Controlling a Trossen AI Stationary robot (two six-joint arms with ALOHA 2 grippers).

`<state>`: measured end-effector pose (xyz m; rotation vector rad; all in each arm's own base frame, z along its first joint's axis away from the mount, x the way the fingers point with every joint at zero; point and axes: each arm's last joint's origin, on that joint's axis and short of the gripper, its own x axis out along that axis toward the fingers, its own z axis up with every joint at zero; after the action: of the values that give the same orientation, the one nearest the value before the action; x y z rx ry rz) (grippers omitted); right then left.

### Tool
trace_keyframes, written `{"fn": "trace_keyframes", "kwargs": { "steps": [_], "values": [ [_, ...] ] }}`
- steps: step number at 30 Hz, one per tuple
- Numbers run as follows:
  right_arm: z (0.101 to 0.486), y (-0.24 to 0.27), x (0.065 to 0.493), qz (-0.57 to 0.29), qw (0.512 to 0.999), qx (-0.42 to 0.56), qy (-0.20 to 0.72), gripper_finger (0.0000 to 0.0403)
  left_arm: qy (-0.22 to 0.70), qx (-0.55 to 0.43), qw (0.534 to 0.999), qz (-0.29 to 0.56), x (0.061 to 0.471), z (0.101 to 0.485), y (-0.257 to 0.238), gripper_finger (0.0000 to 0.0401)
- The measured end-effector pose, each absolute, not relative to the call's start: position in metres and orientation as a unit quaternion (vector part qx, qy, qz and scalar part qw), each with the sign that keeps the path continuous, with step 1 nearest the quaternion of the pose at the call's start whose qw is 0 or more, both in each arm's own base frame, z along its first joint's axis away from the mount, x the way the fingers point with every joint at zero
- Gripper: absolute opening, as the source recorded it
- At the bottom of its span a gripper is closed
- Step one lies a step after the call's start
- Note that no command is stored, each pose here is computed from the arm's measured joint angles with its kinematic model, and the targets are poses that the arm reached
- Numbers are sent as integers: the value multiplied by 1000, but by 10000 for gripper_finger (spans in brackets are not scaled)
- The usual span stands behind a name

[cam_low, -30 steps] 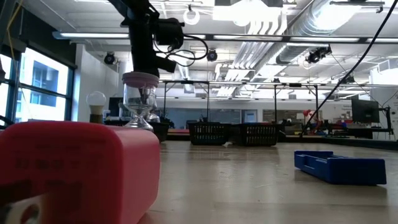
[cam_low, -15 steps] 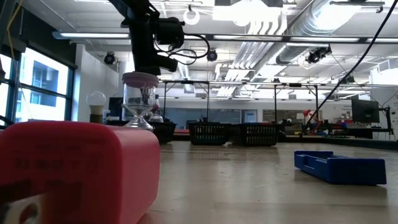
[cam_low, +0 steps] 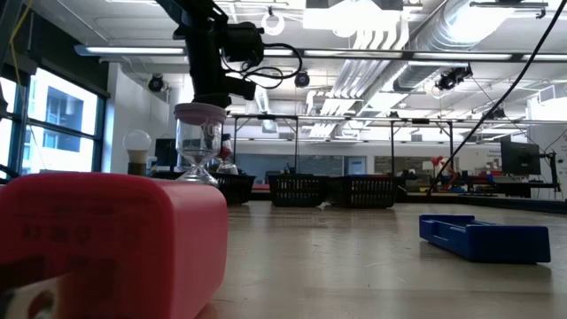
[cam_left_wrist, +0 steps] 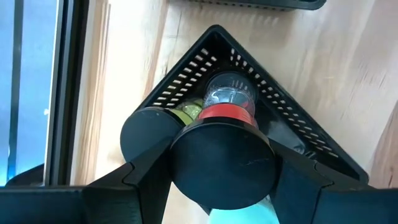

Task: Pick & Place Office items
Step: Put the red and black hourglass into the left black bin

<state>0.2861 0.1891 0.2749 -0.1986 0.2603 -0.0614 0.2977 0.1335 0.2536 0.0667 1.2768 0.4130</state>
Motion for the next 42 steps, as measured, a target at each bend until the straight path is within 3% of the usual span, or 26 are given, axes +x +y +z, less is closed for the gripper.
{"fn": "trace_keyframes", "kwargs": {
  "steps": [9, 19, 31, 42],
  "values": [
    [275, 189, 286, -30, 986, -99, 130, 364, 592, 35, 783, 188, 298, 254, 134, 218],
    [274, 189, 286, -31, 985, -103, 134, 364, 580, 30, 789, 198, 304, 250, 136, 263],
    [271, 184, 288, -39, 984, -98, 145, 364, 565, 54, 796, 209, 309, 253, 132, 266],
    [271, 183, 288, -40, 984, -96, 145, 364, 557, 111, 806, 168, 308, 265, 117, 266]
  ]
}}
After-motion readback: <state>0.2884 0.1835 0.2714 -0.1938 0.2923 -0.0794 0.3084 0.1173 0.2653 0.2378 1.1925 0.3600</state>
